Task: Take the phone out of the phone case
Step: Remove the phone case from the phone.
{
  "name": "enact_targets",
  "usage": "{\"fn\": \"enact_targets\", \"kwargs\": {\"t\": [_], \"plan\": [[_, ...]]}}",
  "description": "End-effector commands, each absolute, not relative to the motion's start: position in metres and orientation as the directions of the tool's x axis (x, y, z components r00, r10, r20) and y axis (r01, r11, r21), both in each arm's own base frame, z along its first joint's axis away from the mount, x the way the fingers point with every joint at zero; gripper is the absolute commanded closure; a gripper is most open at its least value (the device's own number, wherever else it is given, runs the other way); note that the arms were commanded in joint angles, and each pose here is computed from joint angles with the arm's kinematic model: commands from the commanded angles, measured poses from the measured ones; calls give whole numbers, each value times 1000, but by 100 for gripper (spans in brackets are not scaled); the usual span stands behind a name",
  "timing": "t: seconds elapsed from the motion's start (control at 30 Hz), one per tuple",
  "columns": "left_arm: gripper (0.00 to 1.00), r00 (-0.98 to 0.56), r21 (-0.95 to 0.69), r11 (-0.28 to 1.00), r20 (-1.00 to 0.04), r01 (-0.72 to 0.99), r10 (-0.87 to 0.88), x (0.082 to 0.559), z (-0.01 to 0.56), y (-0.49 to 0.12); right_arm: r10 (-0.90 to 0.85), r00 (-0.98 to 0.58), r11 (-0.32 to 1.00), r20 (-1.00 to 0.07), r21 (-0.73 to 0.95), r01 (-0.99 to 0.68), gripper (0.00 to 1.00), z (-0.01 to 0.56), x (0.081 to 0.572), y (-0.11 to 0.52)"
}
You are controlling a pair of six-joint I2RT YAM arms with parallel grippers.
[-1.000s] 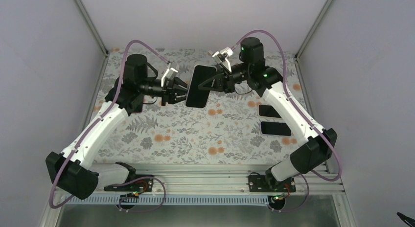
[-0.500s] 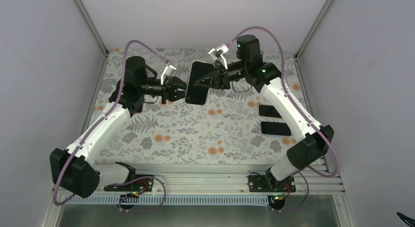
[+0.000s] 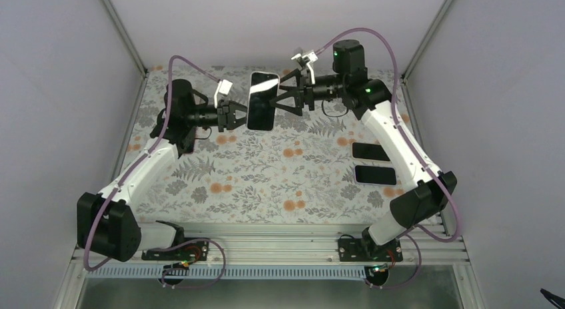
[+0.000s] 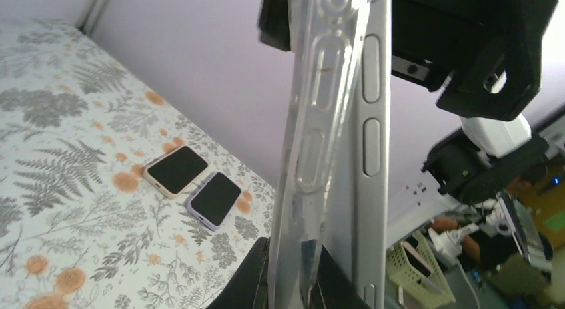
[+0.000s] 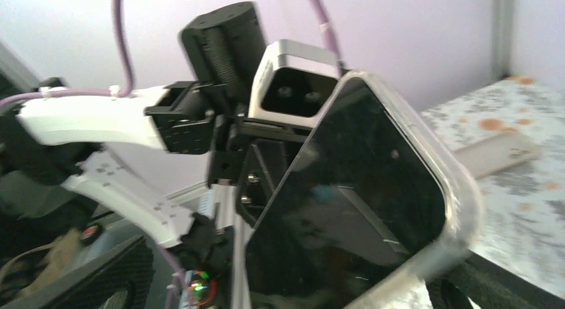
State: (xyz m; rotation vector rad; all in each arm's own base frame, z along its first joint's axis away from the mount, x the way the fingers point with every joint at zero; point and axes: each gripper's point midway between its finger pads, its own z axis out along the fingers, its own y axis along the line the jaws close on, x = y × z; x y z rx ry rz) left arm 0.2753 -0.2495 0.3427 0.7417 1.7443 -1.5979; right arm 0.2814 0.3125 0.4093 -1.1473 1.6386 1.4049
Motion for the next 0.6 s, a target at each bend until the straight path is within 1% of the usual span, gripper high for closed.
{"fn": "enact_targets", "kwargs": {"t": [0.0,0.07,0.13,0.2,0.27,0.3,0.37,0.47,0.57], "plan": [[98,-692,-703,156,-711,694,-125,299,344,-236,-176,-284,214,-943,245,-946,5,418,311,304],[98,-720,-736,169,-677,656,-151,307,343,-232,-181,-275,305,-944,212,-928,6,413,326,299],[98,-745,-764,168,-644,622,-171,314,343,-230,-190,-270,357,-944,190,-915,8,408,335,298],[98,-775,-799,208,-599,564,-200,326,341,-227,-217,-259,405,-941,155,-901,10,401,343,298],[98,-774,-801,228,-596,554,-212,332,345,-226,-257,-239,447,-936,105,-889,13,393,347,302],[98,-787,-814,242,-576,528,-221,335,343,-225,-274,-233,465,-933,83,-881,13,389,349,303],[98,-803,-836,266,-541,480,-250,342,341,-222,-308,-216,491,-927,40,-870,13,381,351,306],[98,-838,-882,295,-452,368,-306,352,327,-217,-377,-185,520,-907,-42,-853,13,368,351,314],[98,-879,-930,251,-344,269,-331,355,314,-214,-426,-156,522,-891,-101,-847,14,358,346,325]]}}
